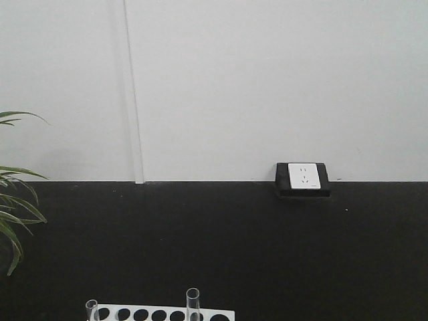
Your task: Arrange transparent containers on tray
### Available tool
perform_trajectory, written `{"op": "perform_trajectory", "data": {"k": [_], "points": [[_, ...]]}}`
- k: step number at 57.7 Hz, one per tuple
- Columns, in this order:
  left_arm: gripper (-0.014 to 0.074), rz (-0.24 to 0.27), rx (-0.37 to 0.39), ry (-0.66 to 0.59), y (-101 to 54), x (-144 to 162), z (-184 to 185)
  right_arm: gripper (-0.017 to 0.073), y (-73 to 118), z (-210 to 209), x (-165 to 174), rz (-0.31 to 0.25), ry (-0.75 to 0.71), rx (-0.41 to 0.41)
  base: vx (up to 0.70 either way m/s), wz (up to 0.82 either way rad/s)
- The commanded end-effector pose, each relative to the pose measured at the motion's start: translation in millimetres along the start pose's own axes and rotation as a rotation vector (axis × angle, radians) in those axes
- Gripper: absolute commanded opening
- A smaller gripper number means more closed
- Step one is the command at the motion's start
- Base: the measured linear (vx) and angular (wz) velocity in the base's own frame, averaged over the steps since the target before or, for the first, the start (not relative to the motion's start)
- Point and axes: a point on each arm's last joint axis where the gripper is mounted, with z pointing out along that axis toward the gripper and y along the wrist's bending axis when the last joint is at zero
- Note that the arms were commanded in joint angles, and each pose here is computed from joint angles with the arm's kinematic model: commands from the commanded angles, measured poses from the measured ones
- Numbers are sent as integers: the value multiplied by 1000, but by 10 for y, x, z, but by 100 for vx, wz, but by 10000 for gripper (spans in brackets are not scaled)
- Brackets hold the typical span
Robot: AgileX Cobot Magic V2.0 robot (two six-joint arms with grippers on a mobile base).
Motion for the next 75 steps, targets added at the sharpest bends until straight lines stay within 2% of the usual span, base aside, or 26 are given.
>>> {"op": "perform_trajectory", "data": {"k": [1,27,40,54,61,68,75], "points": [[-6,-16,10,-60,-3,17,9,-11,-1,-2,-53,-18,-83,5,0,0],[-7,-17,13,-80,-6,0,7,-11,2,-8,-107,-18,-142,2,0,0],[-7,-17,20,-127,-12,-43,3,-11,8,-22,-183,-21,-226,-3,0,0],[-7,-20,30,-187,-20,-97,-6,-11,10,-28,-206,-22,-253,-5,0,0],[-7,-76,55,-312,-34,-209,-35,-11,12,-36,-237,-22,-288,-7,0,0],[-7,-80,82,-479,-51,-366,-99,-11,12,-66,-327,-23,-331,-8,0,0],[-7,-122,95,-512,-66,-600,-185,-11,5,-165,-583,-22,-379,-3,0,0]]}}
